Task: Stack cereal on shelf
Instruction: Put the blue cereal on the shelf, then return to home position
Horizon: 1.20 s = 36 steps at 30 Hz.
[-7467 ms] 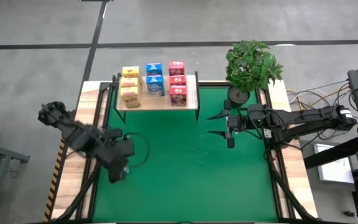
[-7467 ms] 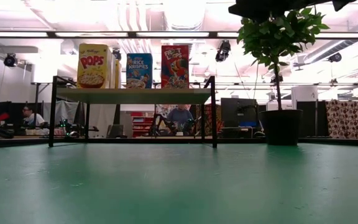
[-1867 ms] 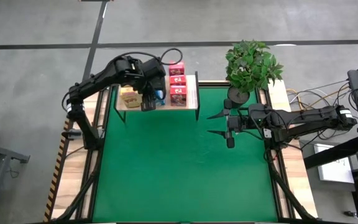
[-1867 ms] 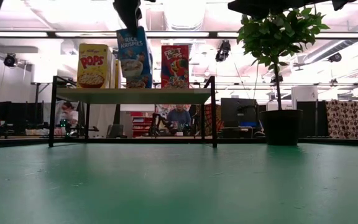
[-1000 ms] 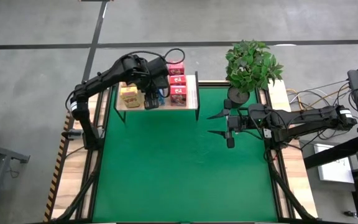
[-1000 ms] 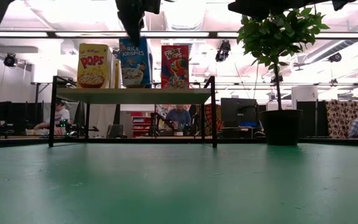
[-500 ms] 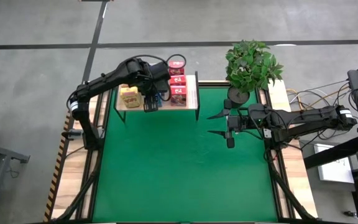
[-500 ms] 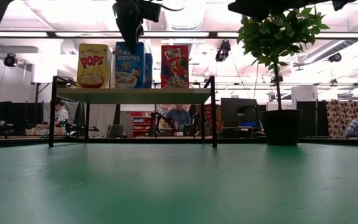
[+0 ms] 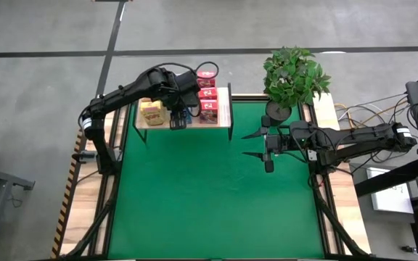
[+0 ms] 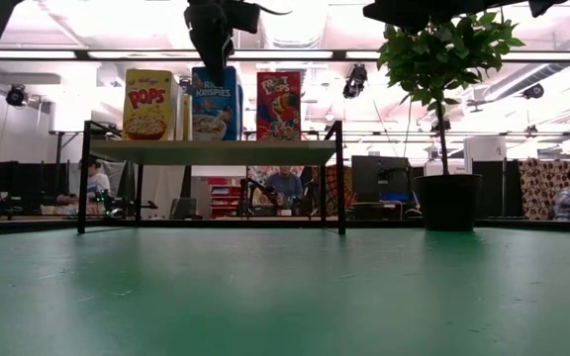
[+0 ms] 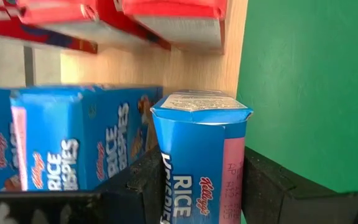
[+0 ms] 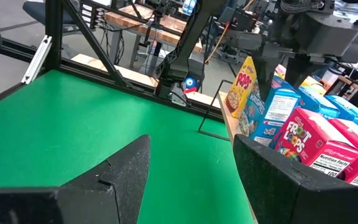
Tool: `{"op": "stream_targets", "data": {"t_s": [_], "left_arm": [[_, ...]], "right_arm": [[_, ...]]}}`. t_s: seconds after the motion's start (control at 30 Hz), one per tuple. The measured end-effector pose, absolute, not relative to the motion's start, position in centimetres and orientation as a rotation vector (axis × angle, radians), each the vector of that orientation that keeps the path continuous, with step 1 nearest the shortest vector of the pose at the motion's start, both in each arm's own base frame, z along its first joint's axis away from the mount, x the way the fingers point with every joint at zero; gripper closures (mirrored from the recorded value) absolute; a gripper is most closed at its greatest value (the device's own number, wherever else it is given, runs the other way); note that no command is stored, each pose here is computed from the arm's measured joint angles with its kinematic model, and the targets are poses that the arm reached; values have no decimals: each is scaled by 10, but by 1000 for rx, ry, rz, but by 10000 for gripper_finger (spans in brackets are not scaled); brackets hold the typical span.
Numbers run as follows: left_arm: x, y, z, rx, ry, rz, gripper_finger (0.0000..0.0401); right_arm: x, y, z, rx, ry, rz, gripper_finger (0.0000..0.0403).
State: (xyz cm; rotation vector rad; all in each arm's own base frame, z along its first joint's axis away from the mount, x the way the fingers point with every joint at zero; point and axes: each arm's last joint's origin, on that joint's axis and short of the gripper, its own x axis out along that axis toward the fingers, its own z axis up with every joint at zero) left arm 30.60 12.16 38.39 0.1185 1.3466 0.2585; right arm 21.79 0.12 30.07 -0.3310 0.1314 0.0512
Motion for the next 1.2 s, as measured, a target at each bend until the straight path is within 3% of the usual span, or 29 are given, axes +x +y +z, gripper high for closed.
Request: {"op": "stream_targets", "data": {"t_s": [0.63, 1.2], "left_arm": [[307, 122, 384, 126, 1339, 269, 210], [298, 118, 410, 132, 1275, 287, 207]], "right_arm": [[218, 1, 300, -331, 137, 52, 181], [218, 1, 300, -330, 140, 52, 181]]}}
